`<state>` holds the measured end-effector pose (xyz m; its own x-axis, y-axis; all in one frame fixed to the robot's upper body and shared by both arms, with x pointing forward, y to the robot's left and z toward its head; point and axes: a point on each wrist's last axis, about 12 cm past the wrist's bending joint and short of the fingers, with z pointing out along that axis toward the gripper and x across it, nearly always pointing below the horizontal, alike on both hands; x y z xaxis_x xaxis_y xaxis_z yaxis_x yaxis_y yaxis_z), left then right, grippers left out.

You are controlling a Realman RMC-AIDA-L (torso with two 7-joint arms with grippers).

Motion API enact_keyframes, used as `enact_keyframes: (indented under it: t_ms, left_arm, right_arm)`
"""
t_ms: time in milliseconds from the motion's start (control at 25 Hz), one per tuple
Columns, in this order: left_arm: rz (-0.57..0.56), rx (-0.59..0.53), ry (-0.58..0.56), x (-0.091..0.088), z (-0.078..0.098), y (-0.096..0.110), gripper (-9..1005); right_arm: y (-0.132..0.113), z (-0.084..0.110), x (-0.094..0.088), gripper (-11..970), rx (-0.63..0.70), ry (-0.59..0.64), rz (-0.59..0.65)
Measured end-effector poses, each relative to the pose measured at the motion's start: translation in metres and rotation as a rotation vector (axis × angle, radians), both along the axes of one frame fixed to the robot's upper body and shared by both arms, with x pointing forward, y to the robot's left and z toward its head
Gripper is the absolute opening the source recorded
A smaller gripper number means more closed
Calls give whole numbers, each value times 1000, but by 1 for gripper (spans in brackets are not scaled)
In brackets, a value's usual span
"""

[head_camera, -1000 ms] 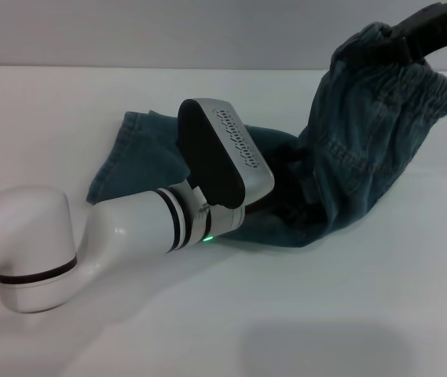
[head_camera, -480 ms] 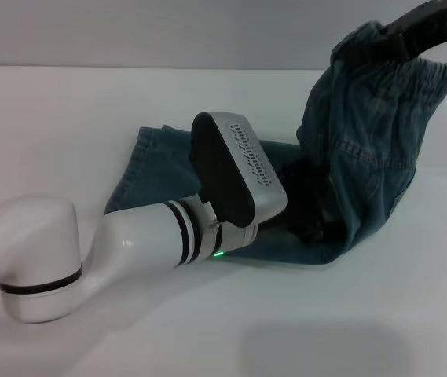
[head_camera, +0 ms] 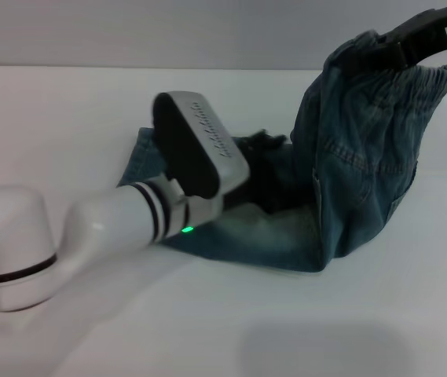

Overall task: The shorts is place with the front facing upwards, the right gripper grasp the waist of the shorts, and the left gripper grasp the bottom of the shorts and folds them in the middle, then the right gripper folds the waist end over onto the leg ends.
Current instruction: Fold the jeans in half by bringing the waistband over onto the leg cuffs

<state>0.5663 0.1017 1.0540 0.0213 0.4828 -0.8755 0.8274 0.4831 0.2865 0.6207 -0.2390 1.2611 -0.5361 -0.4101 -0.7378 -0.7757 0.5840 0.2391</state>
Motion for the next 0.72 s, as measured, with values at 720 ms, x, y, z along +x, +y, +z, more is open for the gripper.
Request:
enact_keyframes:
  t_ms: [720]
  left_arm:
    - [405,-26,-87,40,11,91,842]
  right_arm:
    - [24,2,4,26,56,-73,89]
